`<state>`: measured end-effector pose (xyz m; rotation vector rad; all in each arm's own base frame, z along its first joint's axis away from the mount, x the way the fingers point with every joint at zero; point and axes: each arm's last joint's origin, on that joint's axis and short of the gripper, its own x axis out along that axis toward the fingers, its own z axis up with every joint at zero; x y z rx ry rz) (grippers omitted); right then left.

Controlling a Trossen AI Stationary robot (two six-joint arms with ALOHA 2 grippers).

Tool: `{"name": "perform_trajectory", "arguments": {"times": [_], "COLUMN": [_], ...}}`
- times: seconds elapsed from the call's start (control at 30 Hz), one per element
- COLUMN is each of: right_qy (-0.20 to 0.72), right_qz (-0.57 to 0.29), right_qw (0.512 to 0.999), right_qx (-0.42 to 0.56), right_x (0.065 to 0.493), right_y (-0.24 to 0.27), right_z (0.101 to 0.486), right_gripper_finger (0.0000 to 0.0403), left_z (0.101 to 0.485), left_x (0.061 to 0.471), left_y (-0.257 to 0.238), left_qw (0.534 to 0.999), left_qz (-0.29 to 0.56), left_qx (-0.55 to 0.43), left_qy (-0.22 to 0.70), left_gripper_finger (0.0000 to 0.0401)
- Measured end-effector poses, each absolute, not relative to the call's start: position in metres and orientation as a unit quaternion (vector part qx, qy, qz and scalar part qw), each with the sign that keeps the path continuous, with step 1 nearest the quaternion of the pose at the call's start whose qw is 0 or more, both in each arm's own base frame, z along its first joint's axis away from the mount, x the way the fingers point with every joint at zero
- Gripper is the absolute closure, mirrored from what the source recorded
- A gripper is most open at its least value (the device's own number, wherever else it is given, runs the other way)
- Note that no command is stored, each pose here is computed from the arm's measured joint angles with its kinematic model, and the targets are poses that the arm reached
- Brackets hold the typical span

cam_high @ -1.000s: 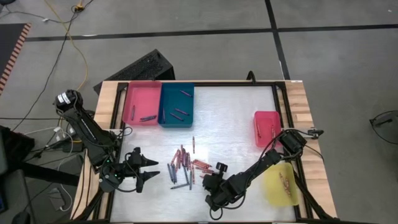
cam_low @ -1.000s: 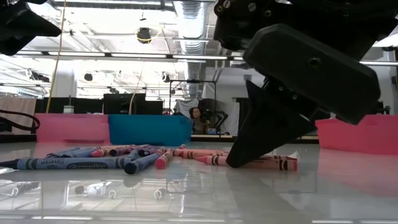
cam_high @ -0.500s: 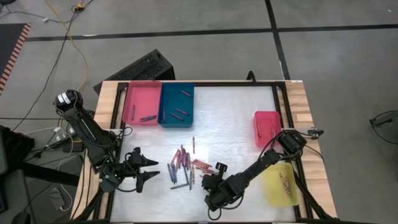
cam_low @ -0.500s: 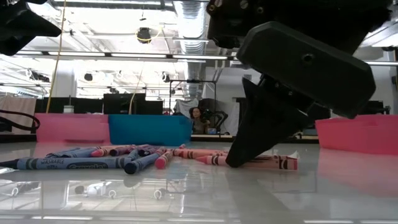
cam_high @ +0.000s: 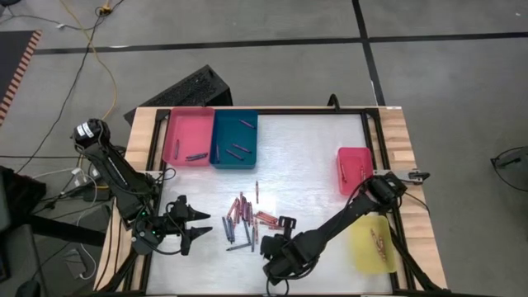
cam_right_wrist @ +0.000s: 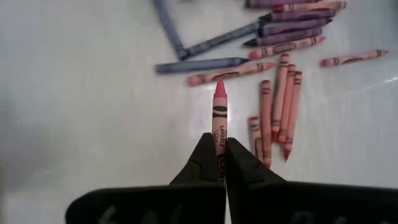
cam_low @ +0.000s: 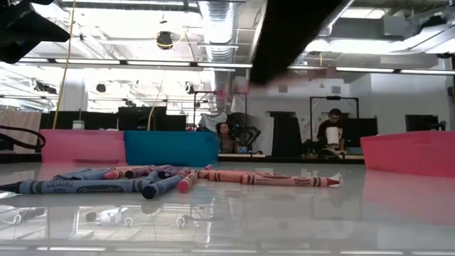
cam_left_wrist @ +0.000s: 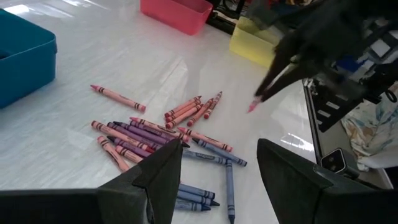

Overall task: Sort crayons
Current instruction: Put the pink crayon into the yellow bin

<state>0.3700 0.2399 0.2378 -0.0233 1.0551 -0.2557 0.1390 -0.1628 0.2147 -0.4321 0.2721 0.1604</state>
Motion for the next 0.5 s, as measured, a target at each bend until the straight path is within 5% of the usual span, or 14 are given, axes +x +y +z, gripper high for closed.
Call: {"name": "perform_trajectory", "arguments": {"times": [0.27, 0.5], "right_qy": [0.566, 0.688], "right_qz": [-0.011, -0.012], "right_qw": [0.822, 0.708], "right_qx": [0.063, 0.157], "right_x": [0.355, 0.325], "right_y": [0.256, 0.265], "right_z": [0.292, 0.297], "right_gripper_finger": [0.0395, 0.0395], "left_z": [0.214, 0.214], "left_x": [0.139, 0.139], "left_y": [-0.163, -0.163], "left_qw": [0.965, 0.965], "left_qz": [0.08, 0.08], "left_qx": [-0.212, -0.212], "left_qy": [0.135, 0.136], "left_gripper_finger": [0.0202, 0.0202]}}
